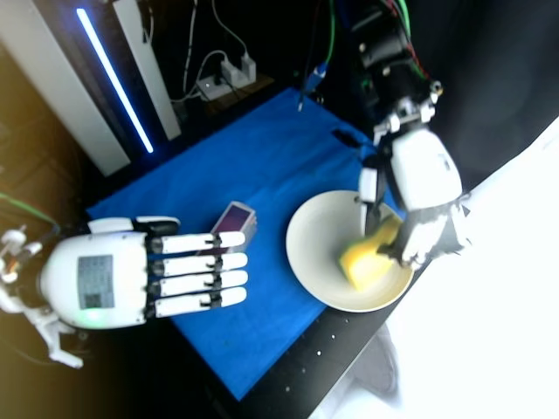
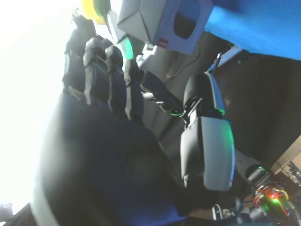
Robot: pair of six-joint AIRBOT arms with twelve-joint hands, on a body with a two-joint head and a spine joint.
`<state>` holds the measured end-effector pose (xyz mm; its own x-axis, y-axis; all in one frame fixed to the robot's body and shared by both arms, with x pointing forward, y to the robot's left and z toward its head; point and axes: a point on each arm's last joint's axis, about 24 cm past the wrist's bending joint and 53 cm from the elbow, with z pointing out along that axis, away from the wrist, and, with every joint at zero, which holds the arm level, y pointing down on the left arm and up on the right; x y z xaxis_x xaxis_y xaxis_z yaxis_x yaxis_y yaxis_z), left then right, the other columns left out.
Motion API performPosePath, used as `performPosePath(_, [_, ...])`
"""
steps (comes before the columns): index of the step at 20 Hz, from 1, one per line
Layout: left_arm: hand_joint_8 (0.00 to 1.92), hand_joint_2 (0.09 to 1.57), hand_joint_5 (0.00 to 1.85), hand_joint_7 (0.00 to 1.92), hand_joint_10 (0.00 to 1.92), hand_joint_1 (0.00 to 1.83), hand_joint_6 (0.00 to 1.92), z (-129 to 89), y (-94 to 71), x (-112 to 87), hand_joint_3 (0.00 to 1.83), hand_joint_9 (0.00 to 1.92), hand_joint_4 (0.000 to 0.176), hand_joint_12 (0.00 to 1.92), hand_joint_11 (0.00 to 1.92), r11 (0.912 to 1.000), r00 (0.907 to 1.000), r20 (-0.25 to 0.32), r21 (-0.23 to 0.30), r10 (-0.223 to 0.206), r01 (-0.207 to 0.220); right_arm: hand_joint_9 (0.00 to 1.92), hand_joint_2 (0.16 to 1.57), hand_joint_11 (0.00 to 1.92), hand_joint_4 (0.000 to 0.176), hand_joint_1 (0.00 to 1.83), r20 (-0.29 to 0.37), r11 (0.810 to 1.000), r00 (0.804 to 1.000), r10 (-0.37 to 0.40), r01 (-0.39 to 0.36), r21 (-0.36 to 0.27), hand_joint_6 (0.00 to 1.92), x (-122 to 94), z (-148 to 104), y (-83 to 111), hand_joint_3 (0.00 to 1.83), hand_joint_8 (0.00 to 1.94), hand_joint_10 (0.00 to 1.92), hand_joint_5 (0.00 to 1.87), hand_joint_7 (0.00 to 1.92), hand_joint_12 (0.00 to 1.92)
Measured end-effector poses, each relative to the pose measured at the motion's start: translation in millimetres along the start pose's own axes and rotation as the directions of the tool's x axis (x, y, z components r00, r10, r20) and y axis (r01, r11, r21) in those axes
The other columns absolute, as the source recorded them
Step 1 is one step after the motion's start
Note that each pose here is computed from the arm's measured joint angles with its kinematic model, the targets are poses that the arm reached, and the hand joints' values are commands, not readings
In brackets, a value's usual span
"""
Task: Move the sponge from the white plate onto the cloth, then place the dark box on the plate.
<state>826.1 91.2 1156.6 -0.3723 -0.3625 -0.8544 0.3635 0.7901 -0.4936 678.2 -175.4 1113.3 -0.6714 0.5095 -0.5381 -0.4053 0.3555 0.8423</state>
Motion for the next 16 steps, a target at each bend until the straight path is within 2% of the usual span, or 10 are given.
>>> performPosePath(1, [1.20, 1.12, 1.08, 0.88, 1.32, 1.35, 0.54, -8, -8.9, -4.8, 0.00, 0.93, 0.000, 1.42, 0.76, 0.9992, 0.9999, 0.011, 0.041, -0.004, 0.004, 0.19, 1.16, 0.00, 0.055, 0.81, 0.000, 1.000, 1.000, 0.005, -0.005, 0.000, 0.00, 0, 0, 0.0, 0.00, 0.00, 0.00, 0.31, 0.26, 0.42])
performPosePath(2, [1.10, 1.09, 1.11, 1.00, 1.01, 1.28, 0.57, -18, -17.8, -10.3, 0.00, 0.94, 0.000, 1.40, 0.72, 0.9961, 0.9995, 0.027, 0.088, -0.014, 0.012, 0.17, 1.17, 0.00, 0.059, 0.79, 0.000, 1.000, 1.000, 0.011, -0.011, -0.001, 0.00, 0, 0, 0.1, 0.00, 0.00, 0.01, 0.30, 0.26, 0.31])
performPosePath(3, [0.81, 1.07, 1.05, 1.07, 1.15, 1.39, 0.68, -33, -30.4, -17.5, 0.00, 0.99, 0.000, 1.13, 0.77, 0.9885, 0.9987, 0.047, 0.151, -0.022, 0.015, 0.14, 1.18, 0.00, 0.064, 0.77, 0.000, 1.000, 1.000, 0.015, -0.015, -0.001, 0.00, 1, 0, 0.5, 0.00, 0.00, 0.00, 0.28, 0.23, 0.21])
performPosePath(7, [0.80, 1.05, 1.29, 1.13, 1.18, 1.39, 0.29, -96, -60.0, -21.7, 0.00, 0.94, 0.000, 1.40, 0.37, 0.9486, 0.9977, 0.066, 0.317, -0.015, -0.006, 0.17, 1.20, 0.00, 0.067, 0.75, -0.005, 0.999, 0.999, 0.035, -0.035, -0.011, 0.00, 7, 2, 4.1, 0.00, 0.00, 0.00, 0.28, 0.22, 0.36])
performPosePath(8, [0.95, 1.05, 1.17, 1.11, 1.03, 1.30, 0.49, -115, -56.8, -14.2, 0.00, 1.03, 0.000, 1.40, 0.88, 0.9440, 0.9988, 0.049, 0.330, -0.003, -0.014, 0.18, 1.20, 0.00, 0.068, 0.73, -0.006, 0.999, 0.999, 0.036, -0.036, -0.012, 0.00, 8, 3, 4.6, 0.00, 0.00, 0.00, 0.28, 0.23, 0.37])
performPosePath(11, [1.11, 1.08, 1.12, 1.02, 0.99, 1.26, 0.59, -156, -41.2, 15.0, 0.00, 0.93, 0.000, 1.46, 0.72, 0.9501, 0.9984, -0.035, 0.310, 0.044, -0.032, 0.21, 1.19, 0.02, 0.074, 0.72, -0.006, 0.999, 0.999, 0.047, -0.047, -0.015, 0.00, 10, 4, 5.9, 0.00, 0.01, 0.01, 0.28, 0.25, 0.38])
performPosePath(12, [0.92, 1.08, 1.03, 1.08, 0.59, 1.24, 0.84, -168, -38.8, 27.7, 0.01, 0.90, 0.000, 1.22, 0.52, 0.9502, 0.9969, -0.069, 0.311, 0.036, -0.013, 0.21, 1.19, 0.01, 0.068, 0.72, -0.008, 0.999, 0.999, 0.050, -0.050, -0.019, 0.00, 12, 4, 7.0, 0.00, 0.01, 0.01, 0.29, 0.26, 0.37])
performPosePath(14, [0.79, 1.06, 1.09, 1.15, 0.43, 1.25, 0.73, -183, -33.7, 61.2, 0.00, 1.23, 0.000, 1.16, 0.96, 0.9527, 0.9876, -0.157, 0.300, 0.003, 0.045, 0.21, 1.17, 0.05, 0.106, 0.72, -0.016, 0.999, 0.999, 0.047, -0.048, -0.026, 0.00, 14, 4, 8.7, 0.00, 0.00, 0.00, 0.31, 0.28, 0.29])
performPosePath(15, [0.69, 1.03, 1.16, 1.13, 0.90, 1.37, 0.58, -187, -29.5, 75.9, 0.01, 1.12, 0.000, 1.15, 0.99, 0.9559, 0.9816, -0.190, 0.285, -0.015, 0.070, 0.21, 1.16, 0.05, 0.109, 0.72, -0.014, 0.998, 0.999, 0.048, -0.049, -0.027, 0.00, 14, 4, 8.8, 0.00, 0.00, 0.00, 0.31, 0.28, 0.28])
performPosePath(16, [0.67, 1.04, 1.19, 1.11, 1.01, 1.39, 0.57, -188, -21.7, 92.2, 0.00, 1.07, 0.000, 1.12, 0.95, 0.9603, 0.9738, -0.222, 0.257, -0.050, 0.108, 0.20, 1.15, 0.03, 0.123, 0.74, -0.010, 0.999, 0.999, 0.047, -0.047, -0.025, 0.00, 12, 4, 8.3, 0.00, 0.00, 0.00, 0.31, 0.29, 0.27])
